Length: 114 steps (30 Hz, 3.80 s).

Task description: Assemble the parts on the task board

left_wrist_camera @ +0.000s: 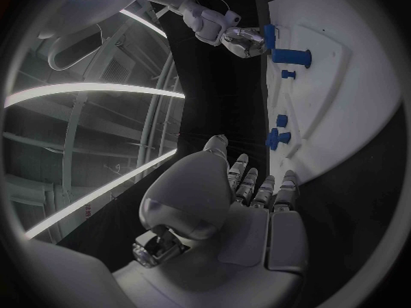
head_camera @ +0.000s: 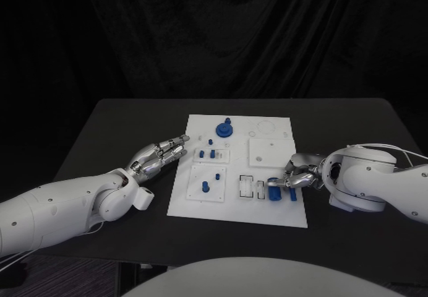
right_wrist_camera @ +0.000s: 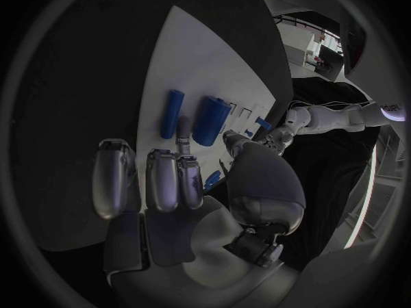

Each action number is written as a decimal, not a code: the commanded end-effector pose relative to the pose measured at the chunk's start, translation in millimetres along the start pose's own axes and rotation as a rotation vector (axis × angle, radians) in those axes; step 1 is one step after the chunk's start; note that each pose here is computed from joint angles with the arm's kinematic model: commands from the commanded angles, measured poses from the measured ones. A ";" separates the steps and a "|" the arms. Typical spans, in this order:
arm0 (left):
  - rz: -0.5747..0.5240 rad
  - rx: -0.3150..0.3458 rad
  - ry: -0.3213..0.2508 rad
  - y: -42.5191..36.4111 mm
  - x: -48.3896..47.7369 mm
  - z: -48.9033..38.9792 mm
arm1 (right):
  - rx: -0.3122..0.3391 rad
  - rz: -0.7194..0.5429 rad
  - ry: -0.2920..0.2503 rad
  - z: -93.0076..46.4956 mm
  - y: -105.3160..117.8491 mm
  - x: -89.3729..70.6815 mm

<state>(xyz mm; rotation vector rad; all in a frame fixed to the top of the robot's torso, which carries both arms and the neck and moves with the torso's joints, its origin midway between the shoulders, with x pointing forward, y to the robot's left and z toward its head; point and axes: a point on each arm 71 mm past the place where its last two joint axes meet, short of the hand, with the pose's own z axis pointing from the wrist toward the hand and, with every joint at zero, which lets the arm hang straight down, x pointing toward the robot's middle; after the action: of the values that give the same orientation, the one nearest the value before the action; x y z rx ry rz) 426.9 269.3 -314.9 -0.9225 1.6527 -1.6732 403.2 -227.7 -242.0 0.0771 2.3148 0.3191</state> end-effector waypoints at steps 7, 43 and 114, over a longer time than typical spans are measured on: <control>-0.016 0.084 0.008 -4.5 1.4 -0.2 | 0.018 -0.013 0.031 5.4 0.6 5.5; -0.028 0.061 0.013 2.3 3.7 -2.9 | -0.024 0.411 0.160 8.8 5.3 13.5; -0.045 0.042 0.021 10.9 6.0 -6.3 | -0.242 0.380 -0.028 8.2 46.2 -9.5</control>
<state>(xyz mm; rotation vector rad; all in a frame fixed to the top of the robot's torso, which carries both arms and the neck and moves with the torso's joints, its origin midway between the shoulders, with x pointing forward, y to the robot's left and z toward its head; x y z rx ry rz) 420.9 267.9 -324.3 -0.9386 1.6448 -1.7117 408.0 -186.6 -240.7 0.4931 2.3964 0.6993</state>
